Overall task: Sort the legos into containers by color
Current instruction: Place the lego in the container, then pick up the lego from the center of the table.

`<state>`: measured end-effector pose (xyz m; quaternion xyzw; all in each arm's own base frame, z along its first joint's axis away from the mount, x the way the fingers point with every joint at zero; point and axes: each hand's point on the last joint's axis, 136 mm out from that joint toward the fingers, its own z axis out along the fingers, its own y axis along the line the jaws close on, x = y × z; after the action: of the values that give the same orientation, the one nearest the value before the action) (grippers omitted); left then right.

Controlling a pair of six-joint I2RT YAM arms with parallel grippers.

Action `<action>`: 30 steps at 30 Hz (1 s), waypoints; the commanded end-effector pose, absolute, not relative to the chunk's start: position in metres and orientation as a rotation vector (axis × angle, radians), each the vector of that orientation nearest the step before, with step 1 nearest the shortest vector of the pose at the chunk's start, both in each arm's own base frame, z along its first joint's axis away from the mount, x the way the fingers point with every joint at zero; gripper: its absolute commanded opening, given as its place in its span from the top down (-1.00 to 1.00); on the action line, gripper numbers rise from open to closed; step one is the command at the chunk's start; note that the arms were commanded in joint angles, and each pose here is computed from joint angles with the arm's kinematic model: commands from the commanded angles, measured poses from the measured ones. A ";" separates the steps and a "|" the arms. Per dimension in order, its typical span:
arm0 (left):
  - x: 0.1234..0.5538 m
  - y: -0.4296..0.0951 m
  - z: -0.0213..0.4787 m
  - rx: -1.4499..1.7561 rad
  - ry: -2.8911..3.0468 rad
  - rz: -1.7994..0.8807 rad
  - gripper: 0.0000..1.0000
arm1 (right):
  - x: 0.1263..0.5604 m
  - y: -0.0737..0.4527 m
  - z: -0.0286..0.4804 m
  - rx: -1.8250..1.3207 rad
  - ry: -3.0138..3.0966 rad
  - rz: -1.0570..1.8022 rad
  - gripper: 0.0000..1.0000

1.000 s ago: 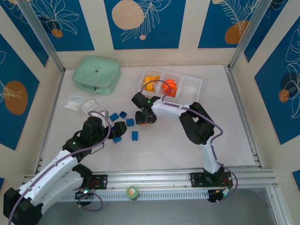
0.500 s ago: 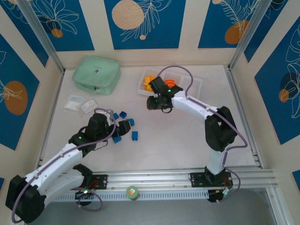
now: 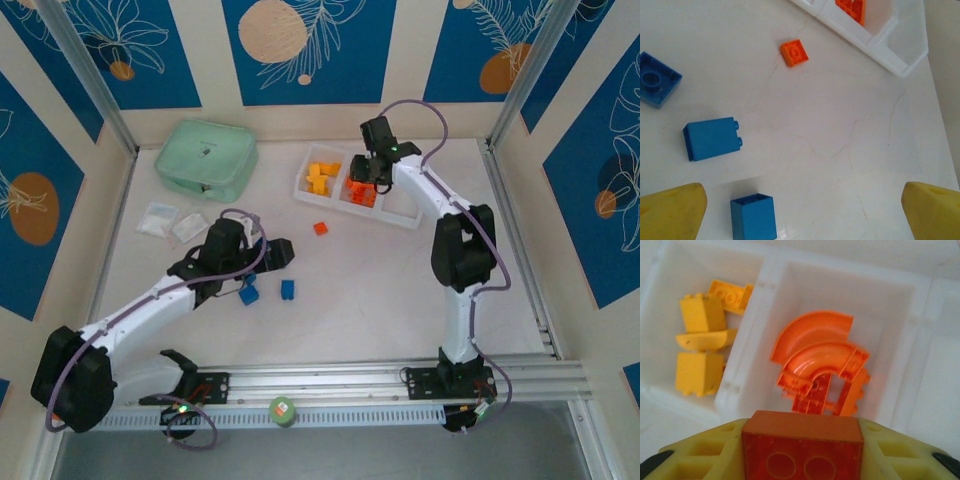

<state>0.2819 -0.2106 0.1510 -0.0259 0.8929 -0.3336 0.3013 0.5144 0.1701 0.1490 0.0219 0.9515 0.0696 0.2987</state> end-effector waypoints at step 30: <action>0.266 -0.191 0.171 -0.079 2.280 -0.892 -0.99 | 0.413 0.247 0.143 -0.168 2.612 0.317 -0.51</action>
<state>0.2706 -0.2053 0.1797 -0.0102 0.8689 -0.3594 0.3402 0.4248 0.2403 0.1395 -0.0795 0.9586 0.0920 0.2576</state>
